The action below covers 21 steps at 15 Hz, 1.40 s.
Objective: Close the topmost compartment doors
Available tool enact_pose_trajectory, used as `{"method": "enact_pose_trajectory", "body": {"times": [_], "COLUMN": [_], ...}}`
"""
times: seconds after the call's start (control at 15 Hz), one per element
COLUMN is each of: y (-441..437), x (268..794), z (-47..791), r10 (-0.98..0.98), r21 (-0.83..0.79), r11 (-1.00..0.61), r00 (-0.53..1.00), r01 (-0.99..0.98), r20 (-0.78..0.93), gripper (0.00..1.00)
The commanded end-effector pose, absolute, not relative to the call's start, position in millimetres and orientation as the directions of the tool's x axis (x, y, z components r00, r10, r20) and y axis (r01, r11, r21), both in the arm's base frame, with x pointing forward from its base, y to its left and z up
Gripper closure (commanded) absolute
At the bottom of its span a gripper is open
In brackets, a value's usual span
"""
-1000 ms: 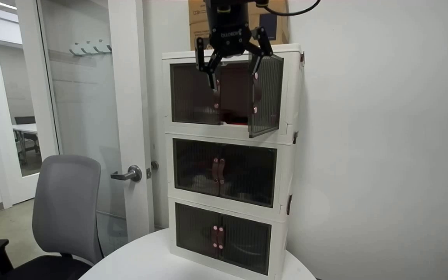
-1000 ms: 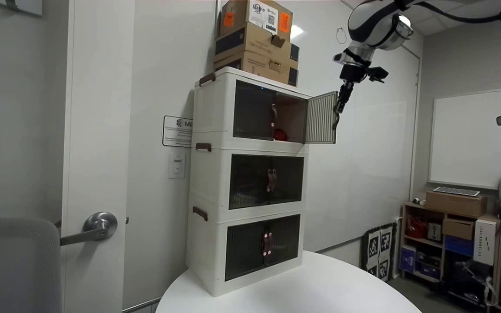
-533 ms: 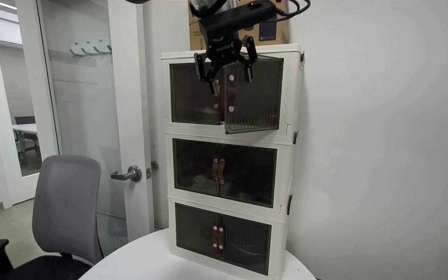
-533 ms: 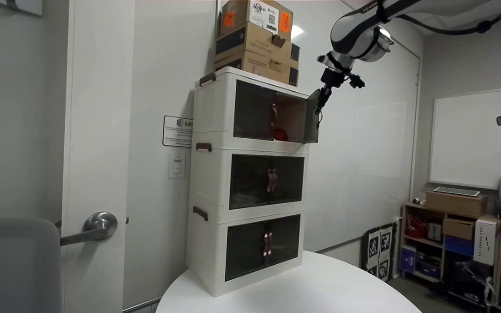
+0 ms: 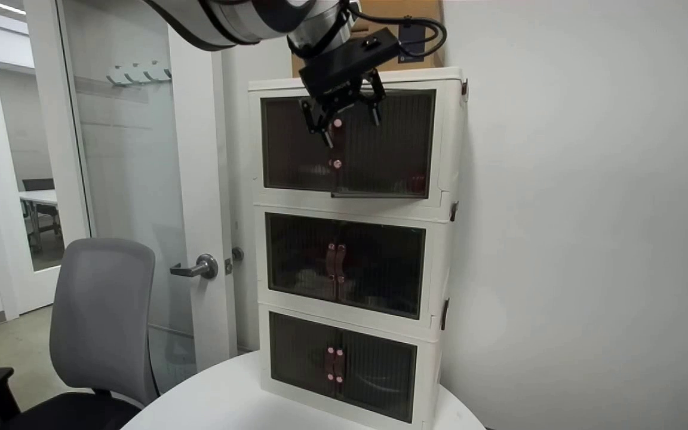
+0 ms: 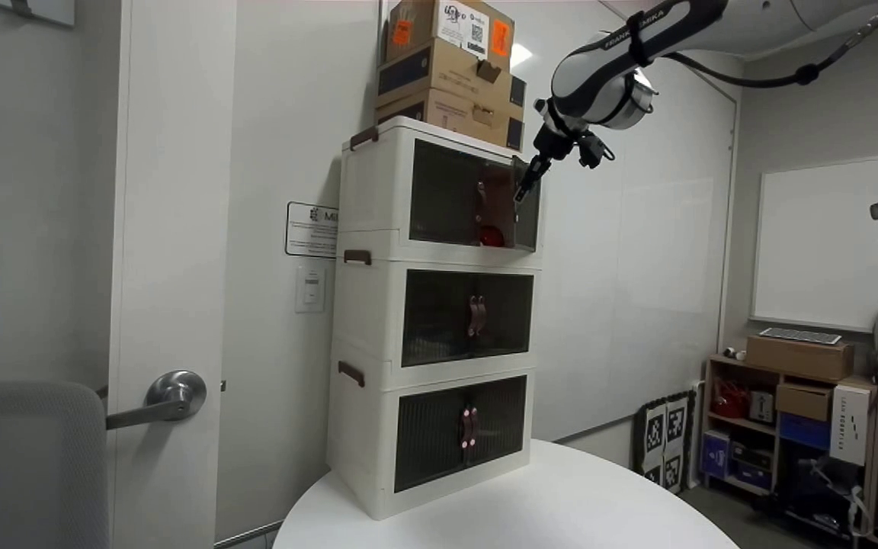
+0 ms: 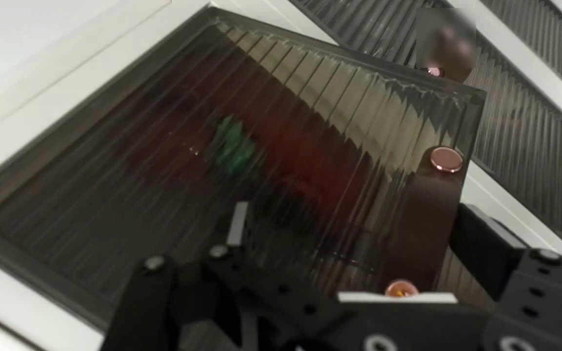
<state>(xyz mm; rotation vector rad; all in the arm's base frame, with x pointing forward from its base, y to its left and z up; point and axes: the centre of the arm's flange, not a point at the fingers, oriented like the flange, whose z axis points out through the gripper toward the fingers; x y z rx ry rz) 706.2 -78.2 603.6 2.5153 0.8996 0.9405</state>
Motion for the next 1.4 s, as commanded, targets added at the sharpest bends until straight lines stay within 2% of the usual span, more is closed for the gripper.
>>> {"method": "enact_pose_trajectory", "body": {"times": [0.0,0.87,1.33], "y": [-77,-44,-23], "x": [729,751,748], "z": [608,601,599], "r10": [0.608,0.429,0.390], "r21": [0.514,0.403,0.395], "r11": [-0.786,-0.898,-0.911], "r00": [0.578,0.566,0.550], "r01": [0.343,0.179,0.115], "r20": [0.545,0.704,0.739], "gripper": [0.00,0.00,0.00]}}
